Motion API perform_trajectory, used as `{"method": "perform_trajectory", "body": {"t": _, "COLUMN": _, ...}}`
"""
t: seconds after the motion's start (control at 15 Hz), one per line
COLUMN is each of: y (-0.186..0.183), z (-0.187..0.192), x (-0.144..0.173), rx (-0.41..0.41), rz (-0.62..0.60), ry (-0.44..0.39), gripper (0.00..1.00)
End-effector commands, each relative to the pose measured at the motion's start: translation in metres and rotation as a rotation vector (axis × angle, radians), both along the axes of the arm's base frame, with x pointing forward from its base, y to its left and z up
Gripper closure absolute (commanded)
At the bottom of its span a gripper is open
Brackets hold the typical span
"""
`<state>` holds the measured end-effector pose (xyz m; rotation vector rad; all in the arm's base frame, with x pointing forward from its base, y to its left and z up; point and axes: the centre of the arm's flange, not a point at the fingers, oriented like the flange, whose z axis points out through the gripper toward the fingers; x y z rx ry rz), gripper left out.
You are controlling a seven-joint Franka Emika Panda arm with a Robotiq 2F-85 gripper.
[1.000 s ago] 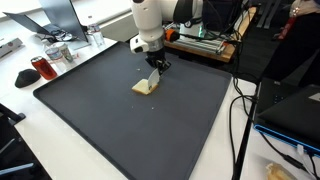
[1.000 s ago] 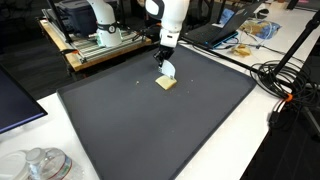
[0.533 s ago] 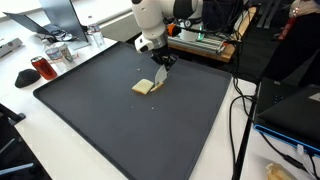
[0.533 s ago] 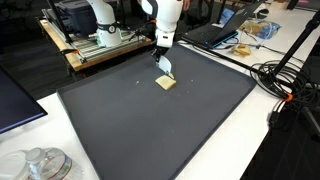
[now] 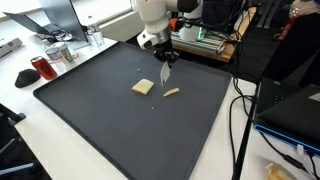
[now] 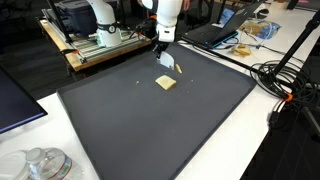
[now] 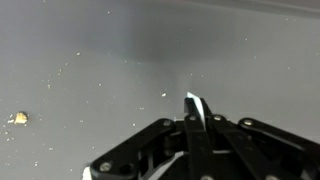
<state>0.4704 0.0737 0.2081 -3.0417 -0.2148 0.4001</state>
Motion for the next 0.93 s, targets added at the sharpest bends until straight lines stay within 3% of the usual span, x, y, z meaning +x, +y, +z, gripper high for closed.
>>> {"method": "perform_trajectory", "body": {"t": 0.0, "y": -0.008, "z": 0.039, "x": 0.005, "rx": -0.012, "rz": -0.019, "ry": -0.041, "gripper": 0.99}}
{"method": "perform_trajectory", "body": {"t": 0.33, "y": 0.011, "z": 0.069, "x": 0.037, "rx": -0.083, "rz": -0.007, "ry": -0.018, "gripper": 0.99}}
{"method": "perform_trajectory", "body": {"t": 0.87, "y": 0.069, "z": 0.108, "x": 0.086, "rx": -0.198, "rz": -0.059, "ry": -0.148, "gripper": 0.99}}
